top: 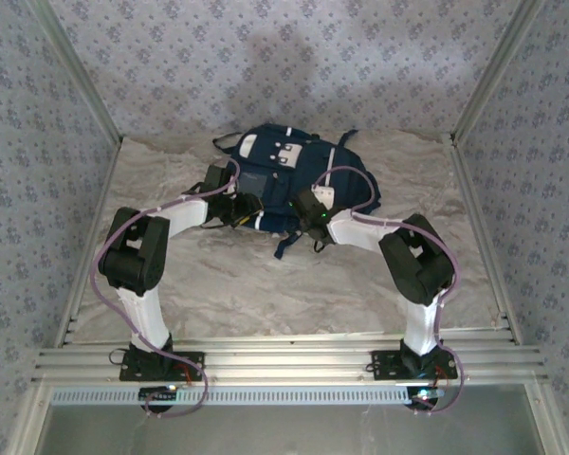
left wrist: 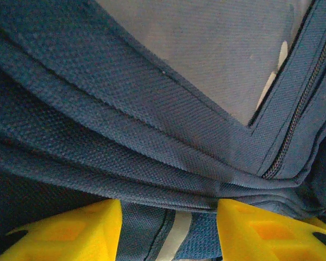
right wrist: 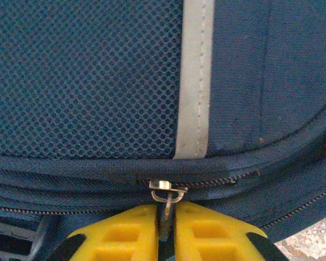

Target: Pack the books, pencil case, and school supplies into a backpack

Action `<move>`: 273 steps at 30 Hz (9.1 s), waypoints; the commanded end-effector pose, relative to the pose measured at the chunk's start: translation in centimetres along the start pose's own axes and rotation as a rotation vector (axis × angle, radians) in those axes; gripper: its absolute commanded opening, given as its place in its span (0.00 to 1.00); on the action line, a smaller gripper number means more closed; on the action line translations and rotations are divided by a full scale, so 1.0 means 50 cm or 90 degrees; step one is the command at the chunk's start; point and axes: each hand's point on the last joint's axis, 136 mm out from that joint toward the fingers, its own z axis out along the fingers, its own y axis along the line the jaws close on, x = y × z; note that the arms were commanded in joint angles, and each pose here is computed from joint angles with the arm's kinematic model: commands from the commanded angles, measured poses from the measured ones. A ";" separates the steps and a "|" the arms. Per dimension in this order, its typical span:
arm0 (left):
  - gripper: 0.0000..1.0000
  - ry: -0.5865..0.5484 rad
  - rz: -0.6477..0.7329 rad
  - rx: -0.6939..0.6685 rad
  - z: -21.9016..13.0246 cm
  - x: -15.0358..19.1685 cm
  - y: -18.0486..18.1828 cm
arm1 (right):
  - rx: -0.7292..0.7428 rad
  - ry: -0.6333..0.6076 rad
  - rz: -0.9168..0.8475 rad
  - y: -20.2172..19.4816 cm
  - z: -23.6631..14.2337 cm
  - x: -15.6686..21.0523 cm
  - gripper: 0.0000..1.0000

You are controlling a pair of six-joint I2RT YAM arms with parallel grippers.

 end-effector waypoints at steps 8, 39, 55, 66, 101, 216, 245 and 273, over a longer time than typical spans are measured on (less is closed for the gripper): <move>0.50 -0.005 -0.010 -0.004 -0.023 -0.012 0.004 | -0.093 -0.023 -0.053 -0.016 -0.041 -0.054 0.00; 0.51 -0.055 -0.069 0.120 -0.074 0.007 -0.108 | -0.262 0.143 -0.143 -0.054 -0.019 -0.071 0.00; 0.52 -0.121 -0.207 0.126 -0.032 0.051 -0.099 | -0.445 0.159 -0.138 0.169 -0.122 -0.025 0.00; 0.49 -0.125 -0.242 0.129 0.006 0.044 -0.070 | -0.501 0.176 -0.103 0.206 -0.142 -0.014 0.00; 0.00 -0.018 -0.094 0.059 -0.107 0.017 0.037 | -0.207 0.156 -0.287 -0.088 0.008 -0.126 0.00; 0.02 -0.080 -0.245 0.109 -0.111 0.005 -0.009 | -0.407 0.138 -0.306 0.239 -0.130 0.095 0.47; 0.00 -0.098 -0.250 0.104 -0.133 -0.026 0.011 | -0.323 0.184 -0.381 0.056 -0.118 0.085 0.00; 0.00 -0.041 -0.211 0.117 -0.147 0.001 0.000 | -0.235 0.125 -0.326 -0.063 0.043 -0.146 0.01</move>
